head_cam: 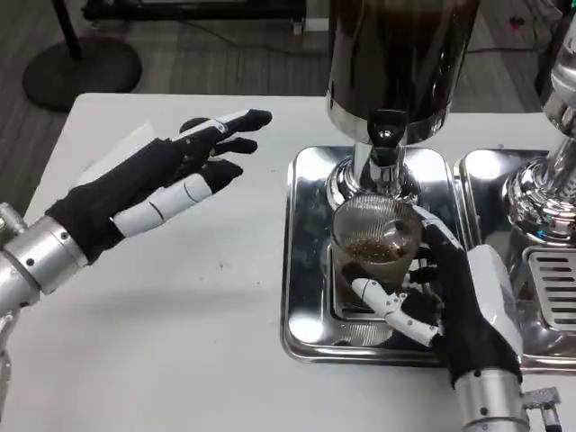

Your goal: Grasp the cup under the faucet to collect the drink, then remove the cup.

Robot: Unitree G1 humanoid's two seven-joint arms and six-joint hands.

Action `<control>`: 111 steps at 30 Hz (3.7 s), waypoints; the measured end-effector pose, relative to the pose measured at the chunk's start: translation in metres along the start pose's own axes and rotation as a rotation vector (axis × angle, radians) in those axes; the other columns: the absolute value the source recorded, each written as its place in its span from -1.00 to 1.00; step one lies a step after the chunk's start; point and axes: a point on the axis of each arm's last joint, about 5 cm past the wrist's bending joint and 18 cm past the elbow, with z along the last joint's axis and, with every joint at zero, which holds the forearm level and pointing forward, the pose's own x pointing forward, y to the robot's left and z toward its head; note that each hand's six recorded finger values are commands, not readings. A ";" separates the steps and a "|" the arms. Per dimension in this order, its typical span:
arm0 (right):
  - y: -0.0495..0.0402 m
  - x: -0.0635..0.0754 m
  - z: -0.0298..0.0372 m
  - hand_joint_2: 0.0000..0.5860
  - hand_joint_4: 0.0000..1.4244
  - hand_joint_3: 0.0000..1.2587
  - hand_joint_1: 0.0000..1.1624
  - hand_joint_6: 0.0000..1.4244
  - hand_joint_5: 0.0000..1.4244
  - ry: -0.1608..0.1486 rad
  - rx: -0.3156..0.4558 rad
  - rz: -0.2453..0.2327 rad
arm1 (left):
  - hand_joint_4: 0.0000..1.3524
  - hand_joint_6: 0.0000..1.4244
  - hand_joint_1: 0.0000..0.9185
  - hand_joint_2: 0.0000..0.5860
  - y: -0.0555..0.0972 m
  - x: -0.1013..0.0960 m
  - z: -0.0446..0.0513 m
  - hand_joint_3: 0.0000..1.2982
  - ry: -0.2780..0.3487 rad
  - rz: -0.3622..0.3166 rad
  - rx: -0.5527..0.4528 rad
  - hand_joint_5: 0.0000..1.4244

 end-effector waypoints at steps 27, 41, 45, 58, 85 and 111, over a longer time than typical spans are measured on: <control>-0.0003 -0.009 -0.0034 -0.28 -0.44 -0.43 0.10 -0.07 -0.23 0.012 -0.021 -0.090 | -0.90 -0.70 -1.00 -0.45 -0.021 0.006 -0.0101 -0.80 0.068 -0.199 -0.002 -0.86; 0.0000 -0.014 -0.0055 -0.27 -0.34 -0.37 0.11 0.07 -0.12 0.010 -0.017 -0.131 | -0.92 -0.72 -1.00 -0.42 -0.024 0.008 -0.0136 -0.82 0.095 -0.238 0.007 -0.88; 0.0003 -0.014 -0.0057 -0.26 -0.34 -0.37 0.12 0.09 -0.10 0.006 -0.015 -0.141 | -0.92 -0.73 -1.00 -0.42 -0.024 0.009 -0.0137 -0.82 0.096 -0.244 0.012 -0.88; -0.0020 -0.018 -0.0051 -0.26 -0.31 -0.33 0.12 0.15 -0.07 -0.021 0.000 -0.196 | -0.92 -0.73 -1.00 -0.42 -0.029 0.014 -0.0120 -0.82 0.074 -0.294 0.052 -0.89; -0.0278 -0.066 0.0110 -0.21 -0.28 -0.29 0.11 0.18 -0.03 -0.061 0.022 -0.193 | -0.94 -0.73 -1.00 -0.41 -0.037 -0.009 0.0054 -0.82 -0.067 -0.326 0.061 -0.90; -0.0345 -0.082 0.0177 -0.20 -0.26 -0.27 0.10 0.19 -0.02 -0.050 0.039 -0.155 | -1.00 -0.86 -1.00 -0.42 -0.030 -0.056 0.0307 -0.91 -0.098 -0.360 0.404 -1.00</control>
